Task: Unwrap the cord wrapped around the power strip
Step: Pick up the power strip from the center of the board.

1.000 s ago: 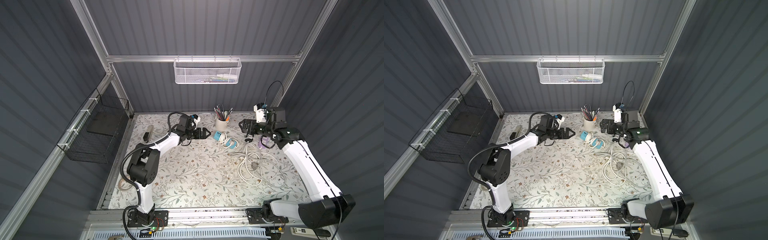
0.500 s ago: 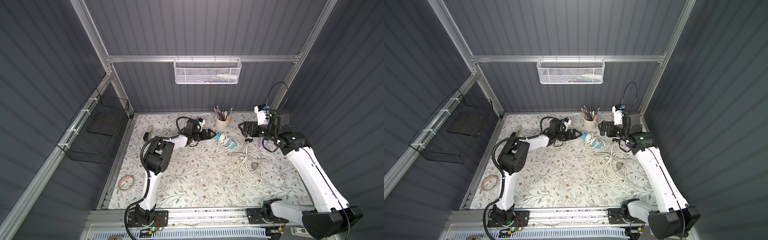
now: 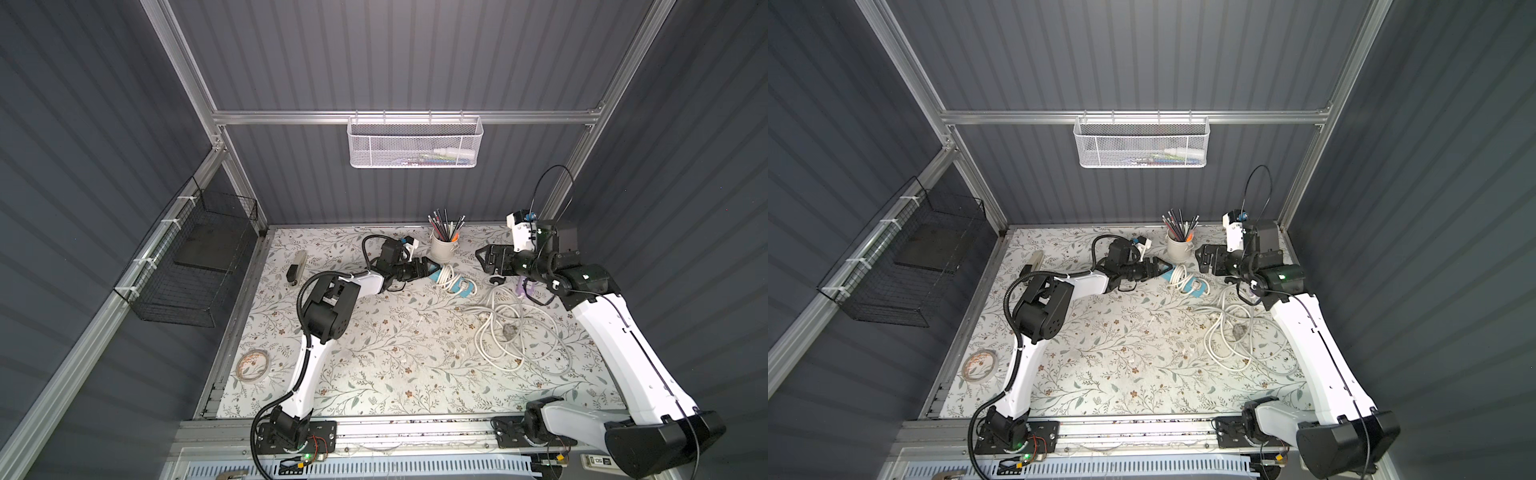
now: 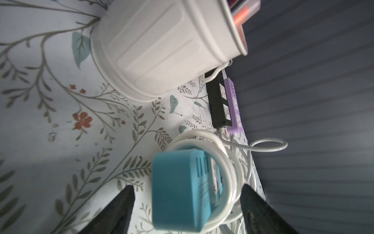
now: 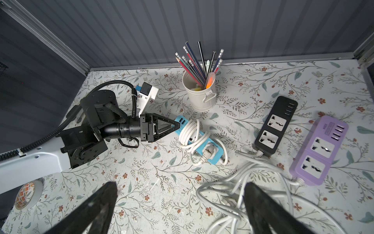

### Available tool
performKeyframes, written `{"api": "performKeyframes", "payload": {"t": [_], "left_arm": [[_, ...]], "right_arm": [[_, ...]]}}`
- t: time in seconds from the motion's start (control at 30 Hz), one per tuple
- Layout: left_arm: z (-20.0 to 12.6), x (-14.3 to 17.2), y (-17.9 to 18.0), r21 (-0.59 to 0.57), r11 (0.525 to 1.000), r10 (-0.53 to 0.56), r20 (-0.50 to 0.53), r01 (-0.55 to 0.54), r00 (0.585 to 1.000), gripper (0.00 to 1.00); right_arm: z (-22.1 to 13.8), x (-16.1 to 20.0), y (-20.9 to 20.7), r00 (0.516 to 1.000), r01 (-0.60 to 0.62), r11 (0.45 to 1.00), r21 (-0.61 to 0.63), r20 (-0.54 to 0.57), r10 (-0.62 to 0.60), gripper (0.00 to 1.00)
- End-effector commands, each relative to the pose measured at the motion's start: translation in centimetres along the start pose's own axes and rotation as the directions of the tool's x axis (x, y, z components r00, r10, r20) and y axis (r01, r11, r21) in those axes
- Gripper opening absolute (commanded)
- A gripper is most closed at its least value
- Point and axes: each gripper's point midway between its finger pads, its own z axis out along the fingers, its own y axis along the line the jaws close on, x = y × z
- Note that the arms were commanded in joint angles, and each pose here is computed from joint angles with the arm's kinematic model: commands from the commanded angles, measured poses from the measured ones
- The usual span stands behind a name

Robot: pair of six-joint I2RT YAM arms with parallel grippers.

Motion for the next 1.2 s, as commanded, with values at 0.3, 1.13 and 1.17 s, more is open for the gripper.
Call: {"api": "performKeyframes", "payload": {"t": [0.3, 1.13, 1.17], "left_arm": [[1.0, 0.7, 0.0, 0.04, 0.999, 0.0, -0.007, 0.0, 1.0, 0.68], [2.1, 2.4, -0.9, 0.074, 0.997, 0.007, -0.067, -0.002, 0.998, 0.62], [2.2, 2.6, -0.7, 0.071, 0.997, 0.004, -0.07, 0.001, 0.998, 0.66]], "right_arm": [[-0.1, 0.4, 0.2, 1.0, -0.008, 1.0, -0.011, 0.001, 0.008, 0.99], [0.2, 0.7, 0.2, 1.0, -0.013, 1.0, -0.014, -0.001, 0.013, 0.99], [0.1, 0.7, 0.2, 1.0, -0.012, 1.0, -0.016, 0.0, 0.012, 0.99]]}}
